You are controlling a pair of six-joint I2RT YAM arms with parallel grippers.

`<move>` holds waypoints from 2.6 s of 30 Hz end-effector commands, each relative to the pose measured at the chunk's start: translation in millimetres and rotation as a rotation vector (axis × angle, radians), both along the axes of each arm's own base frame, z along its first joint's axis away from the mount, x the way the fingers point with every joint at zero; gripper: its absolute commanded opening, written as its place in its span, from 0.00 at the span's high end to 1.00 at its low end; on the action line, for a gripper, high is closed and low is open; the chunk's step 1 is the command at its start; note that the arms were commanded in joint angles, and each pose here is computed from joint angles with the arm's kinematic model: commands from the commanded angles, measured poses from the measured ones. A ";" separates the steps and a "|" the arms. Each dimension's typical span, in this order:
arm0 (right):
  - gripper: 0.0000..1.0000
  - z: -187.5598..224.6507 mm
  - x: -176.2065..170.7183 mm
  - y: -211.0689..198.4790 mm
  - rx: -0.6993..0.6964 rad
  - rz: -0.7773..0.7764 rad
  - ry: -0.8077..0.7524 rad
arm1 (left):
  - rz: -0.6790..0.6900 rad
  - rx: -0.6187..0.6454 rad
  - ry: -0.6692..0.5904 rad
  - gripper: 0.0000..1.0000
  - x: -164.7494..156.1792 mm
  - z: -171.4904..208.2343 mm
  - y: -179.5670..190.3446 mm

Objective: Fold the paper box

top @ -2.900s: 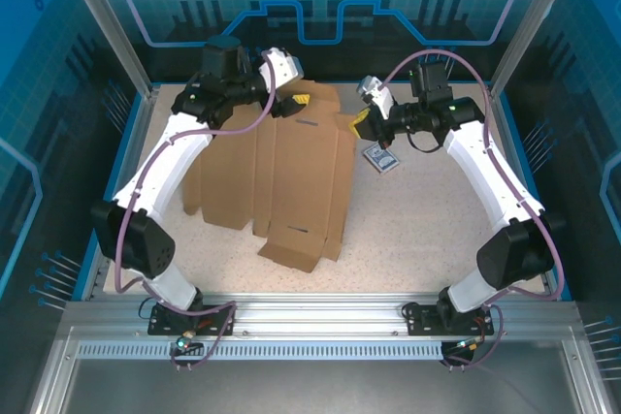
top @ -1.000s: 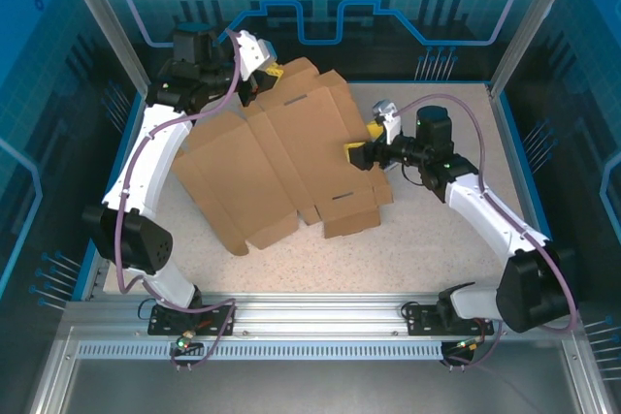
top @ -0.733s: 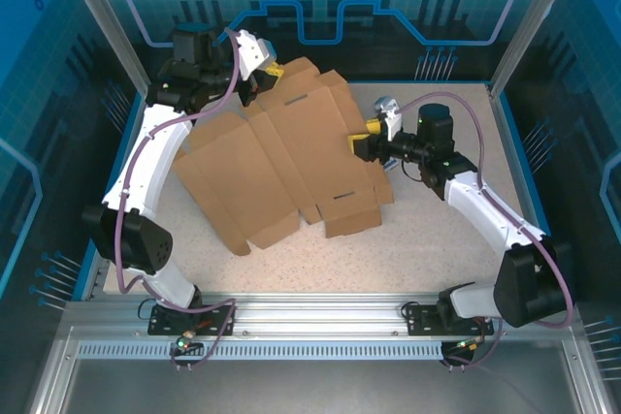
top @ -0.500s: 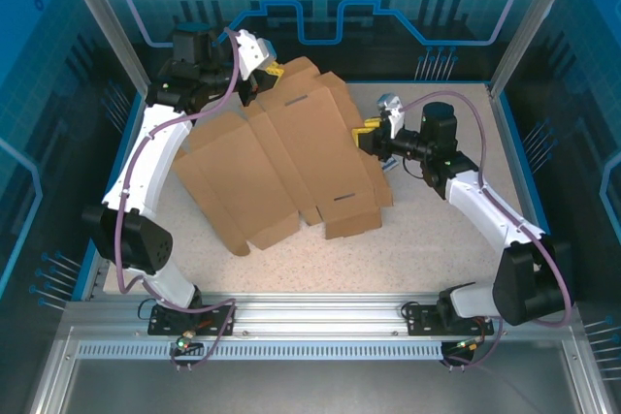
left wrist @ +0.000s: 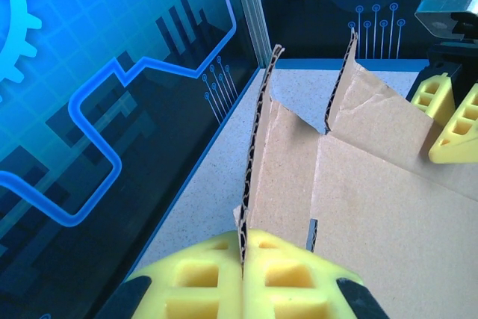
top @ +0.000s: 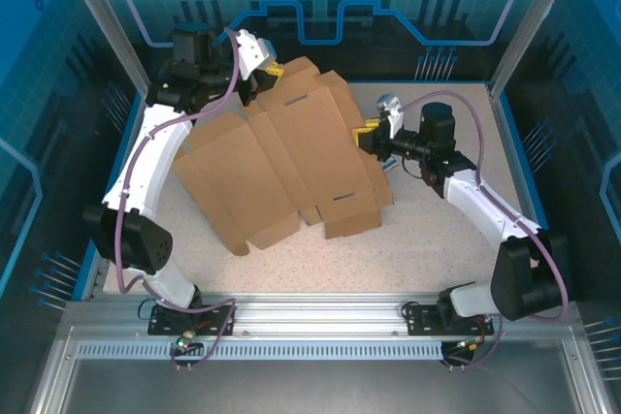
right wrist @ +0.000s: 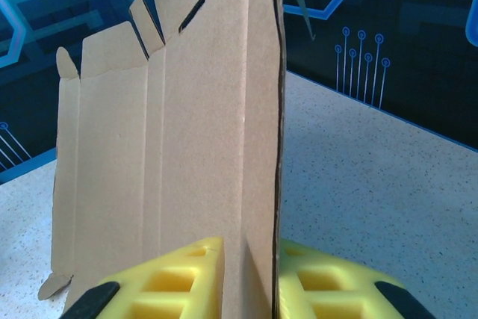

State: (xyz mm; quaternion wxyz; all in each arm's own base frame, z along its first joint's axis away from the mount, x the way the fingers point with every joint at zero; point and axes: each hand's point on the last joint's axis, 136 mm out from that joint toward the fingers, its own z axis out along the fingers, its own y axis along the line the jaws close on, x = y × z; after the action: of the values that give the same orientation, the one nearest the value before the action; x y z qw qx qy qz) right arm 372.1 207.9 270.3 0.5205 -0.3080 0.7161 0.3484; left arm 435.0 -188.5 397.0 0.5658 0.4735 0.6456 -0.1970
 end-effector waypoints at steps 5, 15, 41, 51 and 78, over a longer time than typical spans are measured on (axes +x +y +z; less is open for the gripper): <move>0.77 -11.3 2.4 -11.8 0.007 -0.017 0.001 | -0.013 -0.027 -0.034 1.00 -7.2 15.1 0.7; 0.78 -20.9 -5.4 -14.5 0.023 -0.007 0.004 | -0.010 -0.031 -0.026 1.00 -5.6 13.5 0.6; 0.82 2.0 4.0 -10.6 0.046 0.005 -0.018 | -0.013 -0.027 -0.018 1.00 -3.5 9.3 0.0; 1.00 -4.4 6.5 -13.2 0.027 -0.014 -0.011 | -0.011 -0.030 -0.012 1.00 -2.0 7.9 -0.1; 1.00 17.5 -7.7 -21.2 -0.065 0.029 -0.032 | -0.086 0.067 0.040 0.28 5.2 -34.4 5.6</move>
State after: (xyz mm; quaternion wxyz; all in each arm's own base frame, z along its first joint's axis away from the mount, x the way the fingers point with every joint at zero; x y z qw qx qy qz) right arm 368.3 188.7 259.0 0.4890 -0.3243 0.7383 0.3326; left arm 451.3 -177.9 368.7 0.5487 0.4903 0.6532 -0.1784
